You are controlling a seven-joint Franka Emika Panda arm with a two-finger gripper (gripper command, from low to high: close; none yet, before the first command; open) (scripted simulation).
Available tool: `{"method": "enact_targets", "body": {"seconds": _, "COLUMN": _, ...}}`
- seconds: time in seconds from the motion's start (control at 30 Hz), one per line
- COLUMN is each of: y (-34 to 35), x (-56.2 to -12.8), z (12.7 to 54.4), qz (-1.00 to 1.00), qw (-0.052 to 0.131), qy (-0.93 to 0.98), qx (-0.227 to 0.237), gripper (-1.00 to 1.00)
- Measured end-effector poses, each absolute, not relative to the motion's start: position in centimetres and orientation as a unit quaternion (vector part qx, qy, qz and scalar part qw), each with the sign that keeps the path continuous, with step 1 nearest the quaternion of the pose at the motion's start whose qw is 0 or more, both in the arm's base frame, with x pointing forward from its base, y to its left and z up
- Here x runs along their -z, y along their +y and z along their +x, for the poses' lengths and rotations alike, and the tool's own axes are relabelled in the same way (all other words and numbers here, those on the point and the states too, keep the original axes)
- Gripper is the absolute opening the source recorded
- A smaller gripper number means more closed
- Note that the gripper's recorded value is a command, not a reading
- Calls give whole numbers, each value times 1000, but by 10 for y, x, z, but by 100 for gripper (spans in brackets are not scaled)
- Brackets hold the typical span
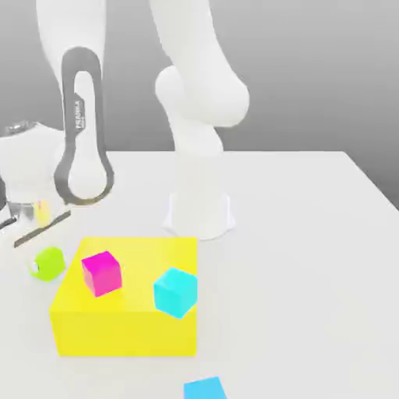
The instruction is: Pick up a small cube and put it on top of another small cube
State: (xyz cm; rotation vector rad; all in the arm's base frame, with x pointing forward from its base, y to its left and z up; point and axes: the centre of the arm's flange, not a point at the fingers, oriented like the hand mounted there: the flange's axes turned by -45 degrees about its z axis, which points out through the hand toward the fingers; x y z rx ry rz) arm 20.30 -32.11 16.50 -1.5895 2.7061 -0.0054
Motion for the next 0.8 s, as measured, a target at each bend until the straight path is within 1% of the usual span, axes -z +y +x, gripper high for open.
{"method": "enact_targets", "body": {"seconds": 0.1, "y": -318, "x": -193, "z": 207, "qz": -508, "qw": 1, "qy": 861, "qx": 1, "gripper": -100}}
{"method": "enact_targets", "body": {"seconds": 0.3, "y": -272, "x": -264, "z": 284, "qz": -507, "qw": -2, "qy": 862, "qx": 4, "gripper": -100}}
{"method": "enact_targets", "body": {"seconds": 0.5, "y": -181, "x": -335, "z": 347, "qz": -513, "qw": 0, "qy": 859, "qx": 2, "gripper": -100}}
{"method": "enact_targets", "body": {"seconds": 0.57, "y": -167, "x": -329, "z": 354, "qz": -514, "qw": -1, "qy": 858, "qx": 1, "gripper": -100}}
{"method": "enact_targets", "body": {"seconds": 0.67, "y": -163, "x": -297, "z": 356, "qz": -514, "qw": -1, "qy": 858, "qx": 1, "gripper": -100}}
{"method": "enact_targets", "body": {"seconds": 0.7, "y": -162, "x": -287, "z": 356, "qz": -514, "qw": 0, "qy": 858, "qx": 1, "gripper": 100}}
{"method": "enact_targets", "body": {"seconds": 0.8, "y": -162, "x": -287, "z": 356, "qz": -514, "qw": 0, "qy": 858, "qx": 1, "gripper": 100}}
